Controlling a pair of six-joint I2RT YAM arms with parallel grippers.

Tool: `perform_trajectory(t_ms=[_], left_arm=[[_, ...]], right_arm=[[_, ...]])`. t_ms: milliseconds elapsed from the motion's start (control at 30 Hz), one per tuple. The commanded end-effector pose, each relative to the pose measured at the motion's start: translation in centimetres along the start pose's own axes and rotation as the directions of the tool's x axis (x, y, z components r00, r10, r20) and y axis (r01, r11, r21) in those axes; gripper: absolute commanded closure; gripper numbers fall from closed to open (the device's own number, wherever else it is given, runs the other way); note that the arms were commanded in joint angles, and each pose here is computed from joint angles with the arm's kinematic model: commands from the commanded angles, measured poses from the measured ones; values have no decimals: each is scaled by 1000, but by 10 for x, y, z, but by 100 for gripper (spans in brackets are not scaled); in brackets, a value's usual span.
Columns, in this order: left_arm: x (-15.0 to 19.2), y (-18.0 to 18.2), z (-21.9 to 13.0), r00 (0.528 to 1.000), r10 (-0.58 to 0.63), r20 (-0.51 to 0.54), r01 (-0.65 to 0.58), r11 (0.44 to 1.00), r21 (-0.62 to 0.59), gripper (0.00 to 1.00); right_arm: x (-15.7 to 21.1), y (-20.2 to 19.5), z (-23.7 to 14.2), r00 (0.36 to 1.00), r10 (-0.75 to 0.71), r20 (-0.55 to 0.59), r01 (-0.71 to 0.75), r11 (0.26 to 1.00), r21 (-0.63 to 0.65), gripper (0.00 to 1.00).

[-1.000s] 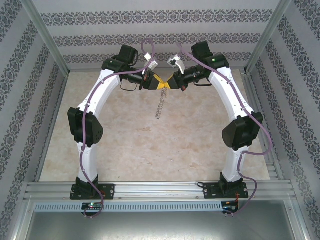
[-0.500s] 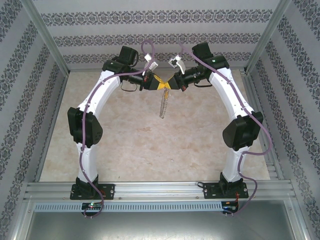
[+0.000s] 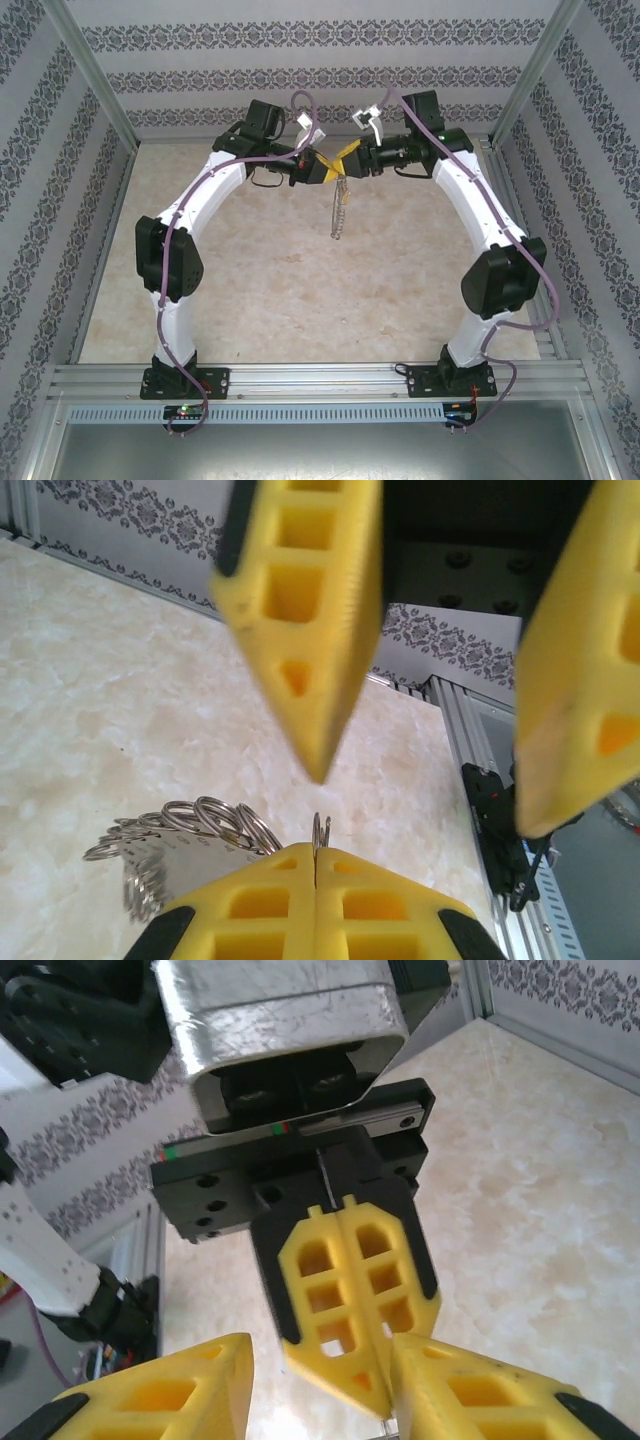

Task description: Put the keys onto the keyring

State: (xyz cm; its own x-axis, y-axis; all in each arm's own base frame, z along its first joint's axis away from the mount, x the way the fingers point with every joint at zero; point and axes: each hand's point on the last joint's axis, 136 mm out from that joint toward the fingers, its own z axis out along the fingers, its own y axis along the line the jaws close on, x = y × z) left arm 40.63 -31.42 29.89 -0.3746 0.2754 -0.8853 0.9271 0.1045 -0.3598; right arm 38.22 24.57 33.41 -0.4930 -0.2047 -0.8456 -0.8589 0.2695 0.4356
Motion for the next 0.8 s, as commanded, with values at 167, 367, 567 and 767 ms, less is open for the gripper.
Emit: perform_trajectory(t_ms=[167, 367, 567, 767], left_arm=[[-41, -20, -15, 988, 124, 92, -122, 992, -32, 100], [-49, -23, -18, 983, 146, 114, -143, 989, -36, 100], [-54, -23, -18, 980, 155, 126, -151, 988, -41, 100], [-59, -22, -19, 976, 166, 140, -160, 986, -51, 100]], right_arm=[[-8, -3, -18, 990, 1, 143, -4, 1000, 25, 61], [-7, -15, -14, 982, 38, 183, -45, 999, 29, 64], [-7, -14, -6, 981, 52, 187, -53, 999, 3, 66], [15, -11, 4, 984, 91, 154, -87, 996, -29, 68]])
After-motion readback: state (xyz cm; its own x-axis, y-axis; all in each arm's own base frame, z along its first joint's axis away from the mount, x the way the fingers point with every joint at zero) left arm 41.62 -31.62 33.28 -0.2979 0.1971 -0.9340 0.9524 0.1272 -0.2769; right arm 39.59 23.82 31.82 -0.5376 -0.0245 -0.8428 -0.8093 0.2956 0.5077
